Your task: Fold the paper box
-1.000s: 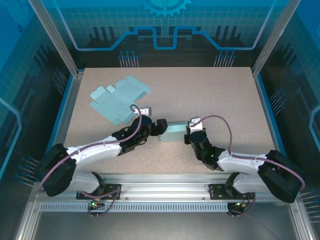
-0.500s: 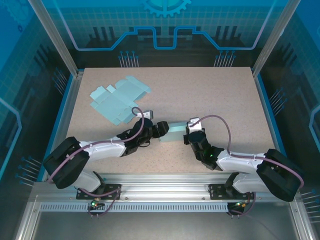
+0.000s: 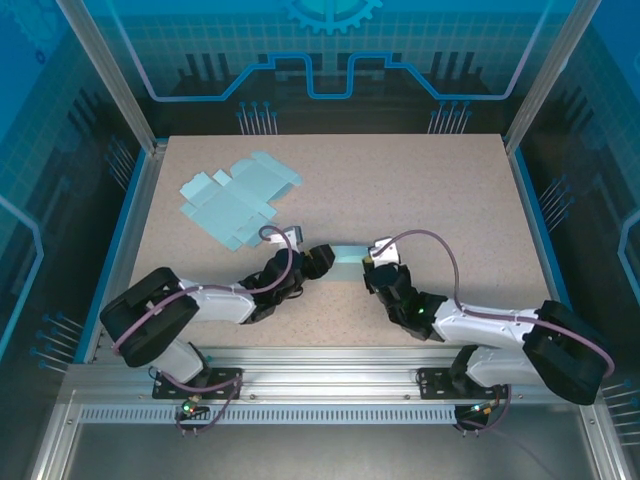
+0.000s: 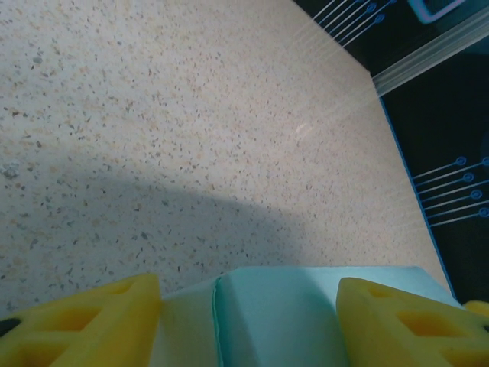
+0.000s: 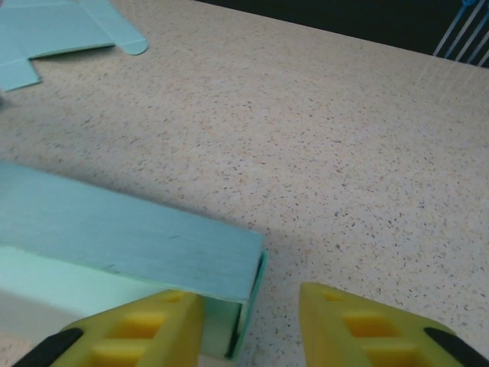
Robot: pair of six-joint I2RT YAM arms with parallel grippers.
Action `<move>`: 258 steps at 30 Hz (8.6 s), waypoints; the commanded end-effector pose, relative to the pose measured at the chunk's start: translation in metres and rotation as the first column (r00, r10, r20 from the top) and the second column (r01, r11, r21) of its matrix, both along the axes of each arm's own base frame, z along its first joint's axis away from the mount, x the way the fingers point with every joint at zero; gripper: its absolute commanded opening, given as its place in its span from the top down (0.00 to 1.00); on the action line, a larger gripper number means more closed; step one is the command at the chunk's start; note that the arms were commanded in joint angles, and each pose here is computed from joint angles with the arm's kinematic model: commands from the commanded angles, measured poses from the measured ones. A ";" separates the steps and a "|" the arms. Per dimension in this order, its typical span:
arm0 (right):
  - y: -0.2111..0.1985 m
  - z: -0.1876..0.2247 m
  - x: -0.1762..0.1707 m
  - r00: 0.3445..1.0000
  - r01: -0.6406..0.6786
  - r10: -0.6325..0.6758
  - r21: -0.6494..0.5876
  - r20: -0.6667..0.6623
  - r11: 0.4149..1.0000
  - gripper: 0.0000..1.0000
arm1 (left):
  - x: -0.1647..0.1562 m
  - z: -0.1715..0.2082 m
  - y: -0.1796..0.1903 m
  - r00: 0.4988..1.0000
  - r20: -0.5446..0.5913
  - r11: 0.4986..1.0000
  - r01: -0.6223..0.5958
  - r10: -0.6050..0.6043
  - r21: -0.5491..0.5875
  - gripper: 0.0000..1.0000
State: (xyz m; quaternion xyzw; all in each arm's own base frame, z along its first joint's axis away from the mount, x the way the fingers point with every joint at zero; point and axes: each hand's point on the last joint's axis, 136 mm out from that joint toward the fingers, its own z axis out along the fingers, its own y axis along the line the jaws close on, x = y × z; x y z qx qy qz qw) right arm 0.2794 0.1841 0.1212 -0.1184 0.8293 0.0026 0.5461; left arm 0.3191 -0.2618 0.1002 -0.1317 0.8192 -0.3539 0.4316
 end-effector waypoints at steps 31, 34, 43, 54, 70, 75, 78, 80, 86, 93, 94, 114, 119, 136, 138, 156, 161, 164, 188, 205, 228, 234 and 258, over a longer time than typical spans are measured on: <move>-0.008 -0.029 0.006 0.826 0.171 0.121 0.450 -0.550 0.877 0.58 | -0.027 -0.073 0.022 0.996 -0.083 0.984 -0.003 0.018 0.176 0.50; -0.013 -0.040 0.002 0.822 0.193 0.119 0.469 -0.557 0.862 0.65 | -0.029 -0.075 0.024 0.996 -0.087 0.985 -0.005 0.020 0.174 0.64; -0.021 -0.058 -0.002 0.809 0.216 0.096 0.444 -0.580 0.870 0.80 | -0.034 -0.076 0.035 0.996 -0.079 0.986 -0.021 0.034 0.168 0.73; -0.023 -0.056 -0.001 0.814 0.217 0.086 0.438 -0.574 0.872 0.81 | -0.017 0.016 0.051 0.983 0.153 0.939 0.042 -0.099 0.341 0.38; -0.013 -0.042 0.002 0.823 0.181 0.106 0.435 -0.558 0.882 0.80 | -0.044 0.051 -0.026 0.431 0.141 0.303 0.334 -0.891 0.893 0.03; -0.012 -0.038 0.002 0.826 0.172 0.103 0.421 -0.555 0.891 0.80 | -0.022 0.035 -0.025 0.422 0.004 0.192 0.405 -0.906 0.894 0.03; -0.013 -0.036 0.001 0.828 0.169 0.099 0.415 -0.551 0.894 0.80 | -0.017 0.024 -0.026 0.405 -0.081 0.125 0.457 -0.911 0.880 0.03; -0.014 -0.033 0.002 0.832 0.169 0.096 0.413 -0.547 0.895 0.79 | -0.017 0.016 -0.027 0.391 -0.135 0.085 0.496 -0.911 0.864 0.06; -0.015 -0.028 0.002 0.836 0.162 0.093 0.404 -0.541 0.900 0.78 | -0.016 0.000 -0.029 0.360 -0.225 0.020 0.566 -0.905 0.824 0.26; -0.016 -0.018 0.004 0.845 0.148 0.091 0.394 -0.526 0.907 0.75 | -0.005 -0.001 -0.032 0.375 -0.233 0.008 0.540 -0.897 0.842 0.49; -0.018 -0.015 0.004 0.848 0.148 0.086 0.390 -0.522 0.909 0.72 | -0.004 0.001 -0.034 0.376 -0.224 0.010 0.528 -0.899 0.849 0.52; -0.108 0.085 -0.037 0.914 0.305 -0.205 0.259 -0.350 0.917 0.00 | 0.123 0.032 -0.124 0.396 -0.008 0.037 0.106 -0.918 0.994 0.66; -0.124 0.094 -0.045 0.908 0.363 -0.272 0.277 -0.319 0.890 0.00 | 0.151 0.016 -0.140 0.398 -0.032 -0.006 0.067 -0.917 0.998 0.66; -0.128 0.101 -0.057 0.910 0.369 -0.266 0.330 -0.318 0.869 0.00 | 0.156 -0.052 -0.164 0.359 -0.187 -0.145 0.141 -0.915 0.979 0.33; -0.129 0.101 -0.058 0.911 0.369 -0.267 0.335 -0.314 0.867 0.00 | 0.153 -0.048 -0.164 0.366 -0.174 -0.124 0.158 -0.914 0.980 0.23; -0.119 0.093 -0.055 0.916 0.344 -0.228 0.355 -0.331 0.869 0.00 | 0.128 0.099 -0.004 0.947 0.164 0.727 0.095 -0.277 0.680 0.01; -0.109 0.090 -0.046 0.915 0.330 -0.205 0.354 -0.347 0.875 0.00 | 0.092 0.064 0.073 0.978 -0.104 0.961 -0.151 0.179 0.233 0.09; -0.104 0.087 -0.043 0.914 0.321 -0.191 0.353 -0.357 0.879 0.00 | 0.076 0.040 0.093 0.922 -0.216 0.943 -0.290 0.321 0.162 0.09; -0.098 0.090 -0.043 0.919 0.311 -0.170 0.388 -0.356 0.867 0.00 | 0.066 -0.054 0.154 0.556 -0.512 0.636 -0.771 0.654 -0.025 0.30; -0.089 0.082 -0.041 0.914 0.302 -0.141 0.408 -0.379 0.862 0.00 | 0.101 -0.079 0.202 0.475 -0.458 0.489 -0.867 0.752 -0.096 0.52; -0.076 0.067 -0.037 0.906 0.284 -0.105 0.403 -0.411 0.870 0.00 | 0.082 -0.042 0.227 0.565 -0.302 0.597 -0.802 0.768 0.017 1.00; -0.073 0.070 -0.038 0.909 0.268 -0.088 0.408 -0.408 0.873 0.00 | 0.076 -0.004 0.246 0.621 -0.191 0.645 -0.758 0.760 0.101 0.89; -0.077 0.078 -0.040 0.908 0.276 -0.108 0.386 -0.404 0.880 0.00 | 0.262 -0.029 0.248 0.728 -0.445 0.847 -0.377 0.521 0.375 0.47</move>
